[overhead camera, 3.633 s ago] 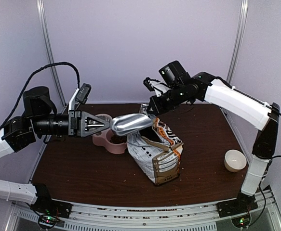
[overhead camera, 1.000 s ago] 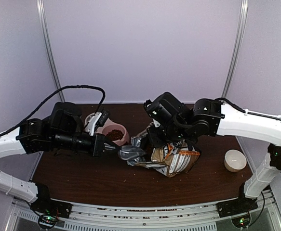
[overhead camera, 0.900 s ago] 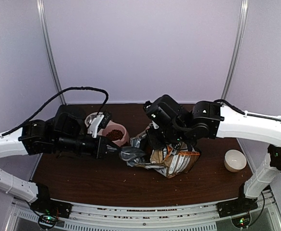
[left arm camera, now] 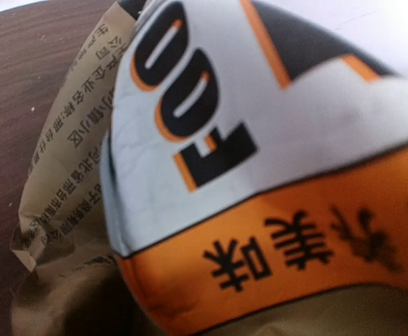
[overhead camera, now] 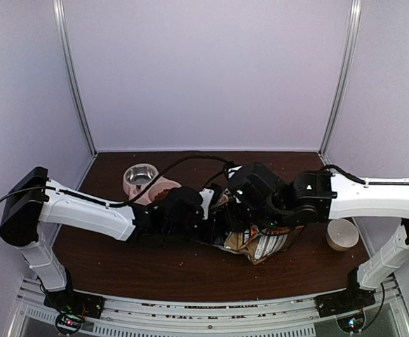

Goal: Serve the pet food
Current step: Collect the pet food from the pet food bag, then place the pet food in the pet food bowl.

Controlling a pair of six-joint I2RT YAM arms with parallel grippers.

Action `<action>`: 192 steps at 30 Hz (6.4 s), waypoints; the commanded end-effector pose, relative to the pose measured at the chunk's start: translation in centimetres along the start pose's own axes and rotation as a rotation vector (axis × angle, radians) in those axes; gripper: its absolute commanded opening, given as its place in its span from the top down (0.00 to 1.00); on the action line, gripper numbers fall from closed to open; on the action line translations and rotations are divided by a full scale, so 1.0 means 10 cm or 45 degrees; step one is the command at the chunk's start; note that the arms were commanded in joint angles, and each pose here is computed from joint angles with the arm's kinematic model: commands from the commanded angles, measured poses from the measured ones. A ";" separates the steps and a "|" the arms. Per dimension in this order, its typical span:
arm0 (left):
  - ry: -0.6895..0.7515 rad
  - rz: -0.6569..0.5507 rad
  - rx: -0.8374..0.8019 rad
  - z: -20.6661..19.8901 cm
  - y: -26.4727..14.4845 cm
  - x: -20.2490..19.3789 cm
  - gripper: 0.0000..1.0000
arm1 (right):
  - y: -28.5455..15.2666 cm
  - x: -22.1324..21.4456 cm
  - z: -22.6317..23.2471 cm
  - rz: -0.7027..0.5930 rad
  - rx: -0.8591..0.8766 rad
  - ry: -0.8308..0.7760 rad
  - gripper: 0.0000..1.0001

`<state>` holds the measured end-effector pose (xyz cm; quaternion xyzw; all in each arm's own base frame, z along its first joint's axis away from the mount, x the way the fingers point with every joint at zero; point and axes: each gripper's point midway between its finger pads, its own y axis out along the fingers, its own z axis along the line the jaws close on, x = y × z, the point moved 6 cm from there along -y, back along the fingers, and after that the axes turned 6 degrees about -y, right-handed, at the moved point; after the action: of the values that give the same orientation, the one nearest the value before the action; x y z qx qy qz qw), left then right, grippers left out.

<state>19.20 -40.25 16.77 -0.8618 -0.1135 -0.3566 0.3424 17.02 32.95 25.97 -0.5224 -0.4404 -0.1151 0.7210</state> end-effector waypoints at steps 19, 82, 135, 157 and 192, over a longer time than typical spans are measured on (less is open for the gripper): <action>0.187 -0.455 -0.374 -0.01 -0.67 0.38 1.00 | -0.45 0.51 -0.43 -0.205 0.078 0.253 1.00; 0.601 -0.624 -0.505 -0.28 -1.53 0.50 1.00 | -0.42 0.60 -0.89 -0.239 0.037 0.464 1.00; 0.388 -0.675 0.310 1.83 -1.74 0.75 1.00 | -0.31 0.61 -0.98 -0.229 0.036 0.480 1.00; 0.359 -0.382 0.363 2.05 -1.39 0.72 1.00 | -0.28 0.58 -0.97 -0.217 0.050 0.477 1.00; 0.383 0.002 0.432 2.00 -1.34 0.92 1.00 | -0.34 0.50 -1.12 -0.185 -0.018 0.363 1.00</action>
<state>30.08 -17.26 18.67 -0.7376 -0.1371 -0.4434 0.4904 23.41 24.90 30.19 -0.4652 -0.3607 -0.2238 0.7768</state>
